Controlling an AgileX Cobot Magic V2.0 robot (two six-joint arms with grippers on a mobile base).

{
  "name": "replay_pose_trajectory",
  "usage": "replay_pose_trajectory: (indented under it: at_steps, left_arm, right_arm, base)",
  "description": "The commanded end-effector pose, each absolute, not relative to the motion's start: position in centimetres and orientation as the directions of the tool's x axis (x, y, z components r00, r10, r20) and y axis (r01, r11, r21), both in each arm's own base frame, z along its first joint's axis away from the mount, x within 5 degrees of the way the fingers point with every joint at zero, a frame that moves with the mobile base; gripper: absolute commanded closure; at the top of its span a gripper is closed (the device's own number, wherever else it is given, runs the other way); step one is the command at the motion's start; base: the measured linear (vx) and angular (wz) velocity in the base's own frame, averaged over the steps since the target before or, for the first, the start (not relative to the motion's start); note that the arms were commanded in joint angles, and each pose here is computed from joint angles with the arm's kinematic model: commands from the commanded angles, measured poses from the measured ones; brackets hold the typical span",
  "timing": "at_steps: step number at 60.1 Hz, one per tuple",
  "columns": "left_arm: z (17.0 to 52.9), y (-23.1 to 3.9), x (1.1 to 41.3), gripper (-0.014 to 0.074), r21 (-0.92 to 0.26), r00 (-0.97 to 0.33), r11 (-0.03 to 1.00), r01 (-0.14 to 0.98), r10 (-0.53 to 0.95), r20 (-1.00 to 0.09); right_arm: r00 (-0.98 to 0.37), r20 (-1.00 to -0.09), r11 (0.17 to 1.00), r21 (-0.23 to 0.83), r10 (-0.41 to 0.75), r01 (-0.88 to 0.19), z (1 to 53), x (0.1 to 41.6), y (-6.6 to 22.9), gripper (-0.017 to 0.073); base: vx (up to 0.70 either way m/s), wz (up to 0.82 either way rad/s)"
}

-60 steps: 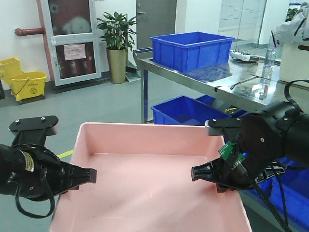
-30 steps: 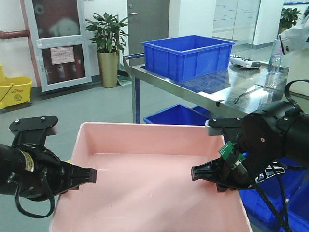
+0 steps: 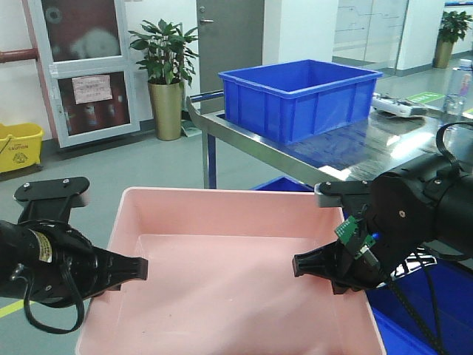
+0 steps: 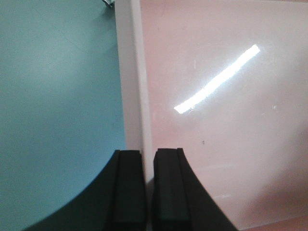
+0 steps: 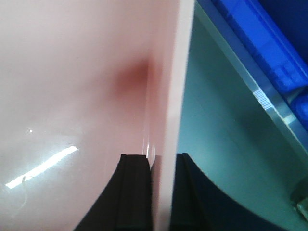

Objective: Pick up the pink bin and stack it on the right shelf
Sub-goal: 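Hold the pink bin with both grippers while the base drives to the table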

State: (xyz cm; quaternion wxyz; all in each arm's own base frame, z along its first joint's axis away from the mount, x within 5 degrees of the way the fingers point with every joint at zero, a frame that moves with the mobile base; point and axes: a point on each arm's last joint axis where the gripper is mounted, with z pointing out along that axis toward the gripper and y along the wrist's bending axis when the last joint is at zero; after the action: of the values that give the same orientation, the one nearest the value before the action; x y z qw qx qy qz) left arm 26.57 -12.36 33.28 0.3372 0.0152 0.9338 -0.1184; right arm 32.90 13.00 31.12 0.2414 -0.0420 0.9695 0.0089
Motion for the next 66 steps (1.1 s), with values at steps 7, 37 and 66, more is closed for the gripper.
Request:
replay_pose_trajectory:
  at_steps: [7,37,66]
  left_arm:
    - [36.24,-12.84,26.36,0.0573,-0.289,-0.666,0.943,0.167,-0.108,-0.738]
    - [36.24,-12.84,26.36,0.0573,-0.289,-0.666,0.943,0.167,-0.108,-0.738]
    - [36.24,-12.84,26.36,0.0573,-0.289,-0.666,0.943,0.167,-0.108,-0.738]
  right_arm:
    - [-0.810,-0.580,0.993,0.004,-0.093,-0.116,33.93,32.60,12.82,0.0475]
    - [-0.810,-0.580,0.993,0.004,-0.093,-0.116,33.93,32.60,12.82,0.0475]
    - [-0.810,-0.580,0.993,0.004,-0.093,-0.116,33.93,32.60,12.82,0.0475]
  base:
    - [0.39,0.12]
    - [0.36,-0.05]
    - [0.25,-0.60]
